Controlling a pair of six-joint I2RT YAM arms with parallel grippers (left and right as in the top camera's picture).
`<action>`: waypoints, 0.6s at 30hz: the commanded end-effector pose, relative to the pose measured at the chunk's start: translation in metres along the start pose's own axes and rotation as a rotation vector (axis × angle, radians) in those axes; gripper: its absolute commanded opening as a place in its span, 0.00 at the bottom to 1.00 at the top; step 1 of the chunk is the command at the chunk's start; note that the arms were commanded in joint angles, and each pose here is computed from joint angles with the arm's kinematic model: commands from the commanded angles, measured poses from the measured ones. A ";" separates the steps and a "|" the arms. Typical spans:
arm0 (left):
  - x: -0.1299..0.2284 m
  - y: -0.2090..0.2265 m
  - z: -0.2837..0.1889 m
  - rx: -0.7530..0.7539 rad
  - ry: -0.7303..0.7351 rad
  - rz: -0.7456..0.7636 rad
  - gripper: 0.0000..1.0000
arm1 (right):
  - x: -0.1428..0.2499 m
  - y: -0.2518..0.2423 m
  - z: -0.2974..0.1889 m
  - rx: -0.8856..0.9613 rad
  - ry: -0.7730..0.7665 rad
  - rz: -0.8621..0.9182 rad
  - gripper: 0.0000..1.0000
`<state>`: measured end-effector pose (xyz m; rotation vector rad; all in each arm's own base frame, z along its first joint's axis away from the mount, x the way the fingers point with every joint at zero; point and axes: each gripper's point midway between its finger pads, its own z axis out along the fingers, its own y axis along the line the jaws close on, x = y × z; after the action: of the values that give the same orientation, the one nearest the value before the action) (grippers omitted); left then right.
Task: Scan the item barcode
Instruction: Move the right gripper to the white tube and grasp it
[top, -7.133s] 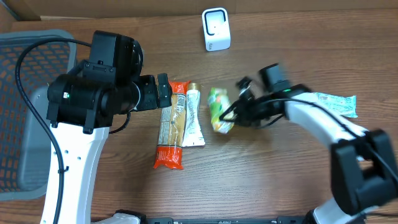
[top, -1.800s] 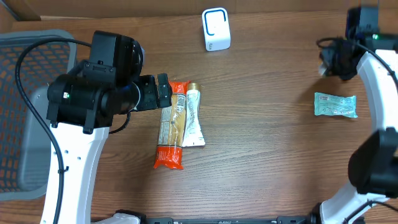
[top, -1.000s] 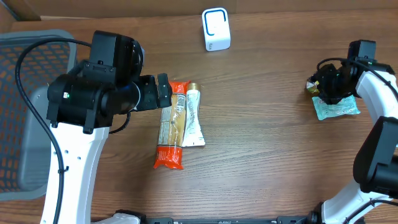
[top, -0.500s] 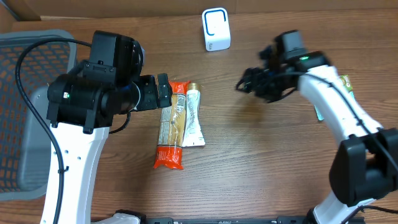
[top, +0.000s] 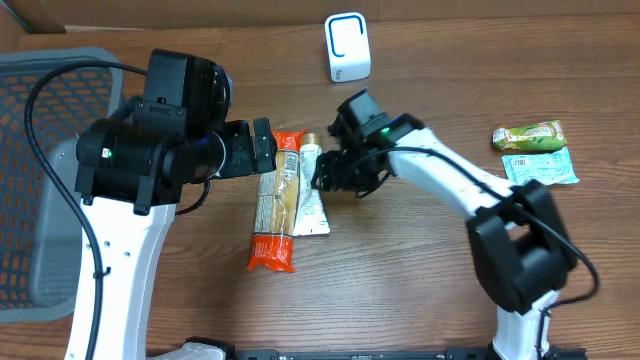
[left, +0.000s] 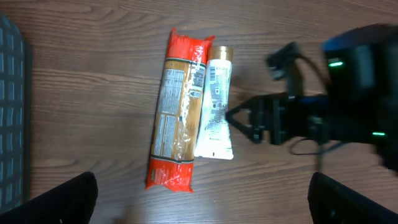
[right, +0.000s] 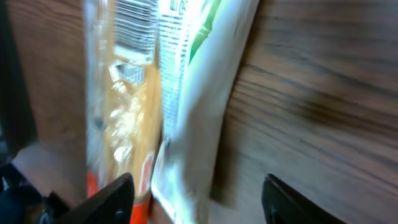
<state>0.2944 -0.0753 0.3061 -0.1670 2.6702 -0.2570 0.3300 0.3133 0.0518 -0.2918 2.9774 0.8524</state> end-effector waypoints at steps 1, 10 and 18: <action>-0.003 -0.001 -0.003 0.003 -0.014 0.025 1.00 | -0.001 0.000 0.022 0.016 0.008 0.057 0.63; -0.003 -0.001 -0.003 0.003 -0.014 0.025 0.99 | -0.003 -0.006 0.046 0.027 0.009 0.094 0.11; -0.003 -0.001 -0.003 0.003 -0.014 0.025 1.00 | -0.006 0.022 0.011 -0.233 0.066 0.017 0.04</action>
<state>0.2944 -0.0753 0.3061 -0.1671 2.6701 -0.2565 0.3290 0.3376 0.0256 -0.1911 3.0210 0.9687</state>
